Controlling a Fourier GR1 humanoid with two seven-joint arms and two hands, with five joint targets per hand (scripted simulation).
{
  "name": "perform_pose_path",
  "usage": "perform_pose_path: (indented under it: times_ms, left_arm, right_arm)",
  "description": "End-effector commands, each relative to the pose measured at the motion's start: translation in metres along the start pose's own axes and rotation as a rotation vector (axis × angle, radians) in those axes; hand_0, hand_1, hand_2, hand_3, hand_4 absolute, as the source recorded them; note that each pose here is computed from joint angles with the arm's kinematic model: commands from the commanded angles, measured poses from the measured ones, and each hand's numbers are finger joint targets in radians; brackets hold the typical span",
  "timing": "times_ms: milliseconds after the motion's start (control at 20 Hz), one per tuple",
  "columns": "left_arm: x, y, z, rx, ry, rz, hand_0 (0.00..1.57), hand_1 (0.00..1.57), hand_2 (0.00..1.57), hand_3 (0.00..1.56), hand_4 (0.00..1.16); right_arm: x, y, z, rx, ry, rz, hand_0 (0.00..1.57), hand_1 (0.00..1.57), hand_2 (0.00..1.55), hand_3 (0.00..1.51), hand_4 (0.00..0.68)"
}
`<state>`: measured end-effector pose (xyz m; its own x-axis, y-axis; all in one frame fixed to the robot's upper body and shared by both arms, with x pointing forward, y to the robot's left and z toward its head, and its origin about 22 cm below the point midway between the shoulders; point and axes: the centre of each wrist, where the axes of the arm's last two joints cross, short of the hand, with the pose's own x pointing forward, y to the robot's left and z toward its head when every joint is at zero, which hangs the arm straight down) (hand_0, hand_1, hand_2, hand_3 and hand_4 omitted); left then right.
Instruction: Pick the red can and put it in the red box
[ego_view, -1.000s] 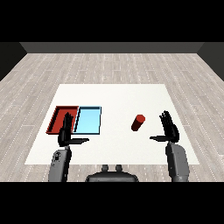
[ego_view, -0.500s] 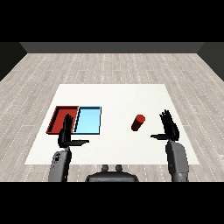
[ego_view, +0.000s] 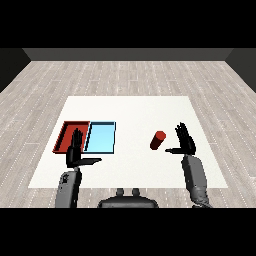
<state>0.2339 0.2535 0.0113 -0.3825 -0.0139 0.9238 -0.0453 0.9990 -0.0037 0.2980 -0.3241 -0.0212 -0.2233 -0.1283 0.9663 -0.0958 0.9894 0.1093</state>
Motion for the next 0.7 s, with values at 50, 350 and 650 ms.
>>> perform_pose_path:
  times_ms: [50, 350, 650]
  left_arm:
    - [-0.010, -0.006, 0.0077, -0.014, 0.000, 0.015, 0.00, 0.00, 0.00, 0.00, 0.00]
    - [0.001, -0.011, -0.0084, 0.000, 0.002, 0.032, 0.00, 0.00, 0.00, 0.00, 0.00]
    - [-0.003, -0.008, 0.0023, 0.003, -0.016, 0.026, 0.00, 0.00, 0.00, 0.00, 0.00]
  right_arm:
    - [-0.008, -0.006, 0.001, -0.013, 0.025, -0.009, 0.00, 0.00, 0.00, 0.00, 0.000]
    - [-0.024, 0.015, -0.028, -0.005, 0.043, -0.080, 0.00, 0.00, 0.00, 0.00, 0.000]
    - [-0.036, 0.039, -0.015, -0.007, 0.044, -0.089, 0.00, 0.00, 0.00, 0.00, 0.000]
